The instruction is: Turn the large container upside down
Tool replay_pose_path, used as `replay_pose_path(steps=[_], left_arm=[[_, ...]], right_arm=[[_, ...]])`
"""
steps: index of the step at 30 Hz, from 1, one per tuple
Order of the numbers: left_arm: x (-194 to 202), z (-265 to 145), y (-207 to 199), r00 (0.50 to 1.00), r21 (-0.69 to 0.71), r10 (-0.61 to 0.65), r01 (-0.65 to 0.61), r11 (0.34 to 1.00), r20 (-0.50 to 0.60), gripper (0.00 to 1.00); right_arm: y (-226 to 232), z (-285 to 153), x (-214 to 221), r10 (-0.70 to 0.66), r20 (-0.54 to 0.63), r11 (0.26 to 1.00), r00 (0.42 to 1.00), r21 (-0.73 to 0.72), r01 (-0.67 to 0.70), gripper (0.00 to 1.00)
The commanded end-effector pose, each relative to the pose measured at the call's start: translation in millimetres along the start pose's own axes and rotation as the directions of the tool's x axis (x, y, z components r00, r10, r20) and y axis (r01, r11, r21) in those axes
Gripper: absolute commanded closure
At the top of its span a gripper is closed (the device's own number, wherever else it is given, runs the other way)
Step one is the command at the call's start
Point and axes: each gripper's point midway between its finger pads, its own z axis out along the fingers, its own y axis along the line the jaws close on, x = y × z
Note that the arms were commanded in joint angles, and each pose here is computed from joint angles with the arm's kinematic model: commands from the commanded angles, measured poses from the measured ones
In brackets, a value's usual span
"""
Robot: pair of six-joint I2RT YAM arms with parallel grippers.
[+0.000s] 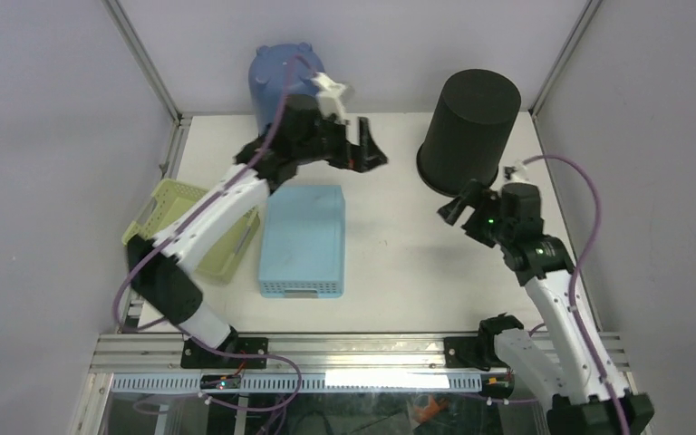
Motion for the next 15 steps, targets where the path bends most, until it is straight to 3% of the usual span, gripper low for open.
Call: replay_pose_path(steps=[1,7,12,15], left_arm=[[10.9,-94.3,83.5,0.992,-0.374,-0.101,0.124,0.919,0.081,0.01],[70.3,-154.1,149.3,0.962,-0.638,-0.252,0.262,0.724,0.11,0.01],[107.9,-171.3,172.3,0.926,-0.724,-0.338,0.348,0.596,0.166,0.01],[115.5,-179.3,174.0,0.911,-0.731,-0.352,0.388,0.561,0.214,0.01]], right_arm=[[68.7,23.4,34.3,-0.128,-0.052,0.981,0.99,-0.152,0.119,0.12],[117.7,54.1,67.3,-0.227,-0.128,0.965,0.965,-0.163,0.205,0.11],[122.7,51.4,47.7,-0.242,-0.055,0.962,0.969,-0.147,0.232,0.08],[113.9,45.6,38.8,-0.263,-0.027,0.96,0.964,-0.105,0.259,0.07]])
